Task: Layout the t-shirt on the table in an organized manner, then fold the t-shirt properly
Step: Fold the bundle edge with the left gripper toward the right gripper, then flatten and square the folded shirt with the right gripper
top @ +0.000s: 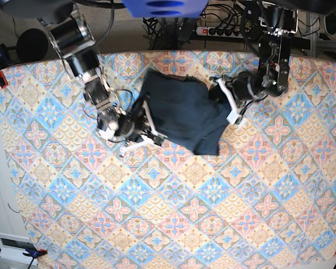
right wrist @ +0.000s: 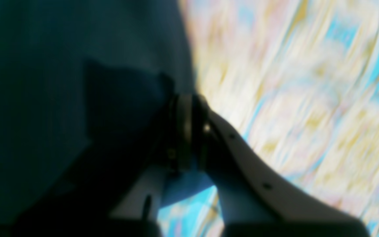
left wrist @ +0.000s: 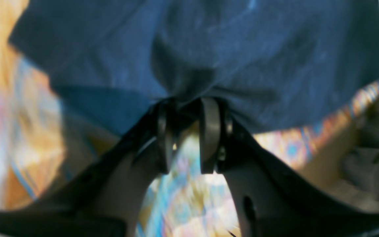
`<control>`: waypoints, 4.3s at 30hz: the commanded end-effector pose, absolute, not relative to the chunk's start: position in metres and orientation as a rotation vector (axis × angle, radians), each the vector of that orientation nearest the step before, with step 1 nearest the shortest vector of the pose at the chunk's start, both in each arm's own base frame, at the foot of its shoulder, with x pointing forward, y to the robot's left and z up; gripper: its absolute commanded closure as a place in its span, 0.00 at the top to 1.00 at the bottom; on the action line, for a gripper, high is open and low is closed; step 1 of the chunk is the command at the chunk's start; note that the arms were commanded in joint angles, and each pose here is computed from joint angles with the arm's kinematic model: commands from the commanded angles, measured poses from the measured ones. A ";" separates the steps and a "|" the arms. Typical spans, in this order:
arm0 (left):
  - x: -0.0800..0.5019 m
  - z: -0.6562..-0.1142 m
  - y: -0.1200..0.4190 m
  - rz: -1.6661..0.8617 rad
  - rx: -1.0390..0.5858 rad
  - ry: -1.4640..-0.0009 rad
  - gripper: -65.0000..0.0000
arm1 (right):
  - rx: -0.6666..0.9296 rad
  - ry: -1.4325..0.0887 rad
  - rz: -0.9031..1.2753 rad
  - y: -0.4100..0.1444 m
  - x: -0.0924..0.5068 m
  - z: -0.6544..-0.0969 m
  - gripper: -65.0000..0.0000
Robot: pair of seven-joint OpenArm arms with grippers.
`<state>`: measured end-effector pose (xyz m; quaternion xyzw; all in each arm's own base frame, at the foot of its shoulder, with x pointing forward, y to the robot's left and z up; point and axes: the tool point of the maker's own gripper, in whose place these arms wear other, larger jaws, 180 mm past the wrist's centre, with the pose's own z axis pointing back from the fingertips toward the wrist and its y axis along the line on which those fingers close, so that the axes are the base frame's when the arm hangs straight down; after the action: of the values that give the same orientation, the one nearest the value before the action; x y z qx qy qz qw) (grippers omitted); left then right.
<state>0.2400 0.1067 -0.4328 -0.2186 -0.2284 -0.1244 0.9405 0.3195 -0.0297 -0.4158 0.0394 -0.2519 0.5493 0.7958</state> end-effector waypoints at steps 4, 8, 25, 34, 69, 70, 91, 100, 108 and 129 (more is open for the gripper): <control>0.271 -0.447 0.109 -0.318 -0.338 -0.477 0.20 | 0.049 -0.651 1.146 -0.053 0.321 -0.384 0.04; 0.306 -0.454 0.089 -0.374 -0.332 -0.507 0.20 | -0.004 -0.723 1.054 -0.086 0.314 -0.360 0.04; 0.425 -0.407 -0.030 -0.300 -0.483 -0.730 0.20 | 0.094 -0.746 1.052 -0.059 0.257 -0.358 0.03; 0.406 -0.367 0.131 0.063 -0.486 -0.835 0.20 | 0.341 -0.936 0.980 0.018 0.307 -0.311 0.01; 0.280 -0.364 0.239 0.255 -0.417 -0.854 0.20 | 0.240 -0.995 0.683 -0.100 0.398 -0.301 0.01; 0.280 -0.364 0.239 0.255 -0.417 -0.854 0.20 | 0.246 -0.983 0.677 -0.103 0.393 -0.306 0.01; 0.278 -0.365 0.238 0.254 -0.418 -0.848 0.20 | 0.435 -0.683 0.803 -0.039 0.281 -0.409 0.01; 0.277 -0.366 0.238 0.256 -0.418 -0.846 0.20 | 0.417 -0.848 0.894 -0.019 0.293 -0.353 0.01; 0.273 -0.369 0.238 0.258 -0.417 -0.835 0.20 | 0.408 -0.975 0.913 0.000 0.329 -0.309 0.01; 0.275 -0.368 0.238 0.261 -0.418 -0.844 0.20 | 0.666 -0.784 0.703 0.068 0.386 -0.374 0.01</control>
<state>0.2677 0.2345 -0.3795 -0.2016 -0.3854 0.1330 0.8906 0.3660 0.0483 -0.4098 0.2908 -0.3205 0.3276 0.8399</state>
